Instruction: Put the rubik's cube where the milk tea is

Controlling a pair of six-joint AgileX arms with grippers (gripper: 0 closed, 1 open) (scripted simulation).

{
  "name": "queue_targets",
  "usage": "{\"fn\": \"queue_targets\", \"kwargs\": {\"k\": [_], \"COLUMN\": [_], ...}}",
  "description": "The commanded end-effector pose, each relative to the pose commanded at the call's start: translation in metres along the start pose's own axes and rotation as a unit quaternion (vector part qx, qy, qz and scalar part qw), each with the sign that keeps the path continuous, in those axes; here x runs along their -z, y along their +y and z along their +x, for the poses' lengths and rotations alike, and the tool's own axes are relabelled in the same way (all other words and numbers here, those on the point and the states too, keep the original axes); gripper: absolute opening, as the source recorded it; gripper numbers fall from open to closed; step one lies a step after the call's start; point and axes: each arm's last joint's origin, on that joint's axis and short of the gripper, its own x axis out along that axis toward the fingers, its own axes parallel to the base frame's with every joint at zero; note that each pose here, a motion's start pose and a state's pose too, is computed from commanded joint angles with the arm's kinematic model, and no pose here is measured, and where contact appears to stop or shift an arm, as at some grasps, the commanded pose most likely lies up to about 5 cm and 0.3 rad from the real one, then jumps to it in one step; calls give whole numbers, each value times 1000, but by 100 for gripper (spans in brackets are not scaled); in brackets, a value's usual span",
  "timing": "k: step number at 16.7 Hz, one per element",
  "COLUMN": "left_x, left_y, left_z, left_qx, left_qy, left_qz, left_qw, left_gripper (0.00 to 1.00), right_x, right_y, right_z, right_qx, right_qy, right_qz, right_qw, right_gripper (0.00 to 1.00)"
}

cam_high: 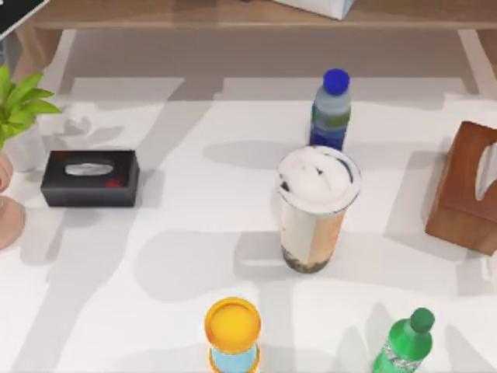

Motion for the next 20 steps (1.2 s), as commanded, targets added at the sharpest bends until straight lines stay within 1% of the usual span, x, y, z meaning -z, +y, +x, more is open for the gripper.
{"fn": "queue_targets", "kwargs": {"k": [2, 6, 8, 11, 13, 15, 17, 19, 20], "left_x": [-3, -3, -18, -52, -64, -58, -34, 5, 29], "left_y": [-5, -3, -1, 7, 9, 8, 6, 4, 4], "left_z": [-5, -4, -12, -42, -65, -81, -91, -96, -98], "left_qx": [10, 8, 18, 53, 89, 126, 155, 167, 163], "left_qy": [3, 3, -4, -1, 27, 85, 174, 288, 350], "left_qz": [4, 4, 3, 6, 15, 23, 27, 24, 21], "left_qw": [1000, 1000, 1000, 999, 996, 988, 972, 943, 922], "left_gripper": [0, 0, 0, 0, 0, 0, 0, 0, 0], "right_x": [0, 0, 0, 0, 0, 0, 0, 0, 0], "right_y": [0, 0, 0, 0, 0, 0, 0, 0, 0], "right_z": [0, 0, 0, 0, 0, 0, 0, 0, 0], "right_qx": [0, 0, 0, 0, 0, 0, 0, 0, 0], "right_qy": [0, 0, 0, 0, 0, 0, 0, 0, 0], "right_qz": [0, 0, 0, 0, 0, 0, 0, 0, 0], "right_qw": [1000, 1000, 1000, 1000, 1000, 1000, 1000, 1000, 1000], "right_gripper": [100, 100, 100, 100, 100, 100, 100, 100, 100]}}
